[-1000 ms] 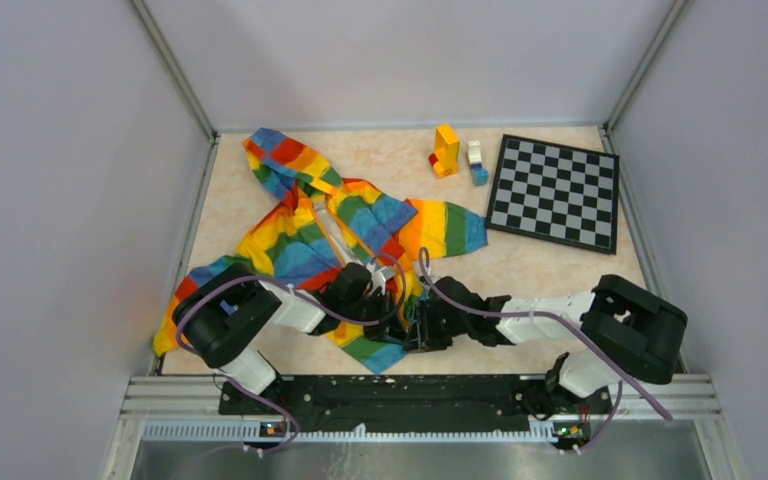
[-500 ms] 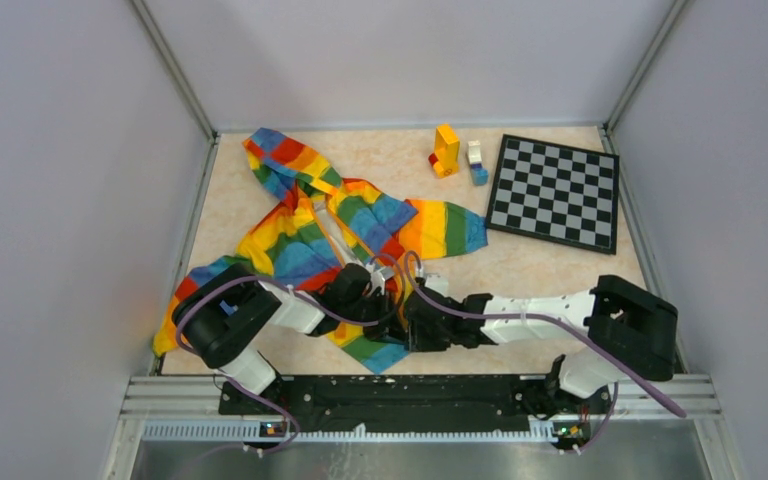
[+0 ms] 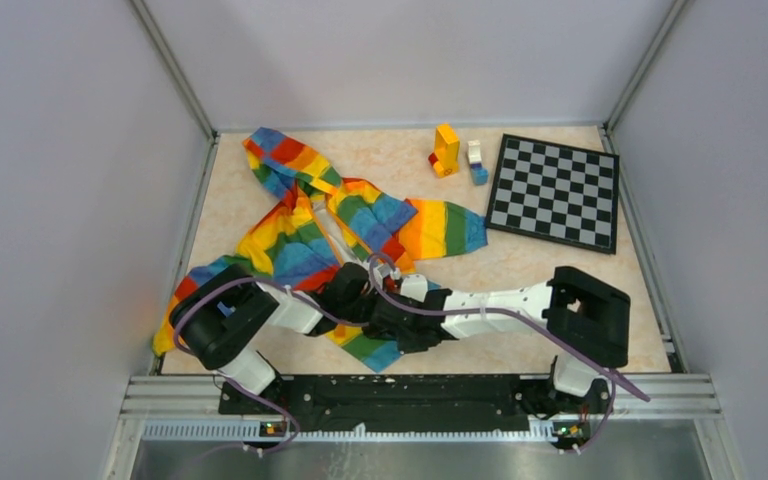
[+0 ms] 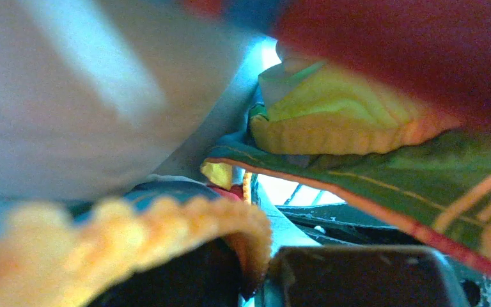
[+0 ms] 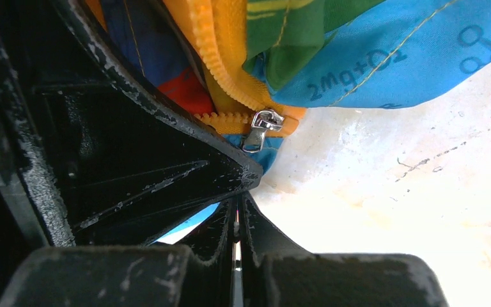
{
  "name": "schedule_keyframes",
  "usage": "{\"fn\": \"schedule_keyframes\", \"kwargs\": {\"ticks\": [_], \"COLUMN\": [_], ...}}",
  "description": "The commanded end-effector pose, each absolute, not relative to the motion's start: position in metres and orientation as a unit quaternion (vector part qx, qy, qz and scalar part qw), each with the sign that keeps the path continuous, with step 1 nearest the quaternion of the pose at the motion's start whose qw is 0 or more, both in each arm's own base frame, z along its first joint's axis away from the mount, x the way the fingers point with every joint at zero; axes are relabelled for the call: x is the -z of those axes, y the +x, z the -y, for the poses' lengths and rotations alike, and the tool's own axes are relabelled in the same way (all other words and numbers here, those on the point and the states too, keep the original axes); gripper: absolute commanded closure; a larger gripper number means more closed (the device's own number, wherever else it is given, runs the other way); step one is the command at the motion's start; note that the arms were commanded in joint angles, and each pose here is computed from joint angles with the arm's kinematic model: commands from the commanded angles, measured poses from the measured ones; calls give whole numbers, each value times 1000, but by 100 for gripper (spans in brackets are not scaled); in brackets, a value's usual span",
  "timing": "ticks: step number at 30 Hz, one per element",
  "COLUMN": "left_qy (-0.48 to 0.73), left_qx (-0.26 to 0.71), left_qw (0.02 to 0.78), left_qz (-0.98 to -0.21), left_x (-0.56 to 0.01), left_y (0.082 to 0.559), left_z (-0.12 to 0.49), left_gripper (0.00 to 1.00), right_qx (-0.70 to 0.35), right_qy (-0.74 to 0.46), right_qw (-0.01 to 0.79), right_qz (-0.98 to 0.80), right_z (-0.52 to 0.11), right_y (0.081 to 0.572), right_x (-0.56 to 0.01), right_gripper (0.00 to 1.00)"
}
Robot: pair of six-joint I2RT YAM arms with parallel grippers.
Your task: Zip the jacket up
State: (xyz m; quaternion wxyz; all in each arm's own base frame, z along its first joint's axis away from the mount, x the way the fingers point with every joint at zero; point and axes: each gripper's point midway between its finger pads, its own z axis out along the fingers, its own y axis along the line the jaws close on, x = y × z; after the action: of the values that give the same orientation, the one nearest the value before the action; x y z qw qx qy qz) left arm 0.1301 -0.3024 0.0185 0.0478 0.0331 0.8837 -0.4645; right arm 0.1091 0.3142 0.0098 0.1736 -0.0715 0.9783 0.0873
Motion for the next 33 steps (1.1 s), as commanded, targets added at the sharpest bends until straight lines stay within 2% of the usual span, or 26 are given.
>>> {"fn": "schedule_keyframes", "kwargs": {"ticks": [1,6,12,16,22,27,30,33], "left_qy": [39,44,68,71,80,94,109,111], "left_qx": [438,443,434,434,431,404,407,410], "left_qw": [39,48,54,52,94,161,168,177], "left_qz": [-897,-894,-897,-897,-894,-895,-891,-888], "left_x": [-4,-11,-16,-26,-53,-70,-77,-80], "left_y": [117,119,114,109,116,138,144,149], "left_z": [289,290,282,276,270,265,270,273], "left_gripper": [100,88,65,51,46,44,45,44], "right_qx": [32,-10,-130,-143,-174,-173,-153,-131], "right_qy": [-65,-51,-57,-67,-67,-42,-45,-39], "right_qw": [173,190,192,177,206,213,211,216], "right_qz": [-982,-980,-971,-971,-961,-961,-964,-967], "right_z": [-261,-255,-269,-268,-269,-258,-255,-248], "right_y": [108,107,109,106,112,111,112,115], "right_x": [36,33,33,37,26,26,22,17], "right_gripper": [100,100,100,100,100,100,100,88]}}
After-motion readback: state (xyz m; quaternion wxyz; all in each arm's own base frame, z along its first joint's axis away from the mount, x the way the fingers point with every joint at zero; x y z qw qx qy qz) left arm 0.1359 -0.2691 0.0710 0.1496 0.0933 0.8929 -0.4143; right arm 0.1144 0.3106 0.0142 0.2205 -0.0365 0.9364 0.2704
